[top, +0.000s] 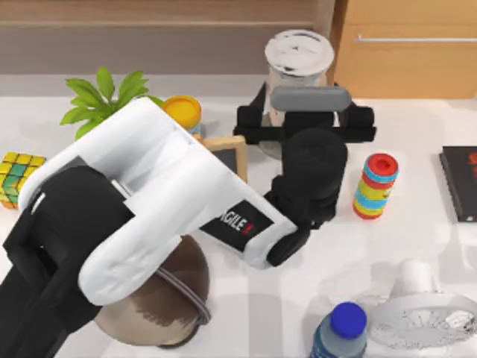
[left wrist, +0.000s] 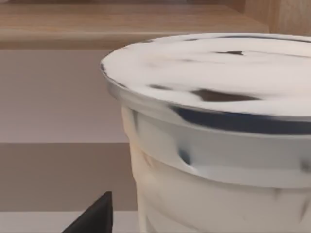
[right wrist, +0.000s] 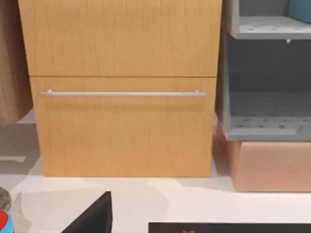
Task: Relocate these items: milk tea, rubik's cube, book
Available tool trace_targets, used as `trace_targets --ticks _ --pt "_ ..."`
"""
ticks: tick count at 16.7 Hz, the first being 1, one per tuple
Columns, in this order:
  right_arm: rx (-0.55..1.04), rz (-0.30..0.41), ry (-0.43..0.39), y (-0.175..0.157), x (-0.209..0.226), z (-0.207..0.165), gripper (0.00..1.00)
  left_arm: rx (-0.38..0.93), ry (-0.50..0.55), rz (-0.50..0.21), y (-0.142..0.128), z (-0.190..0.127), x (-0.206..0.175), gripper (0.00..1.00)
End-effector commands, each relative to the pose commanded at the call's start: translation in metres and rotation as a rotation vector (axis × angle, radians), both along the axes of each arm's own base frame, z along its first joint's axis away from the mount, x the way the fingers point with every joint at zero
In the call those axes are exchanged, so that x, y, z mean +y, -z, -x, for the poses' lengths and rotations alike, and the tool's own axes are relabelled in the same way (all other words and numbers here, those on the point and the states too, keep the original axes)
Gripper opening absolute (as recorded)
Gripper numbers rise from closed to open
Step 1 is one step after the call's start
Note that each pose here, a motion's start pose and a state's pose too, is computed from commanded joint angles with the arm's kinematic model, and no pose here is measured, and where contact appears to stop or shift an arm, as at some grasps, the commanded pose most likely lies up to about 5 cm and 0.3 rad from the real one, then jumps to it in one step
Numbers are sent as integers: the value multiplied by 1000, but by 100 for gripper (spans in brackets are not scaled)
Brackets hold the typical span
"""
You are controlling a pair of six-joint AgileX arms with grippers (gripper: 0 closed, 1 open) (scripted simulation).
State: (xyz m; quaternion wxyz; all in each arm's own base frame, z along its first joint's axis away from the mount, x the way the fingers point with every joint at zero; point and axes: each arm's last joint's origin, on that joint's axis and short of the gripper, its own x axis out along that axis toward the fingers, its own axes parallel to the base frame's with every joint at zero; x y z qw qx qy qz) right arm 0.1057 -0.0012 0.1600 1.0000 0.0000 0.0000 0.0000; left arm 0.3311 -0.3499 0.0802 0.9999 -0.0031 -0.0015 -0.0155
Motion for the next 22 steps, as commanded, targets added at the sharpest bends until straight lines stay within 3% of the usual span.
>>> trace_targets --ticks 5,9,13,22 --pt "0 0 0 0 0 0 100 -8 12 15 -4 -2 -7 100" --pt "0 0 0 0 0 0 100 -32 39 55 -30 3 -20 100" --pt "0 0 0 0 0 0 100 -25 31 39 -50 13 -14 100" --pt "0 0 0 0 0 0 100 3 5 -3 -47 20 -1 100"
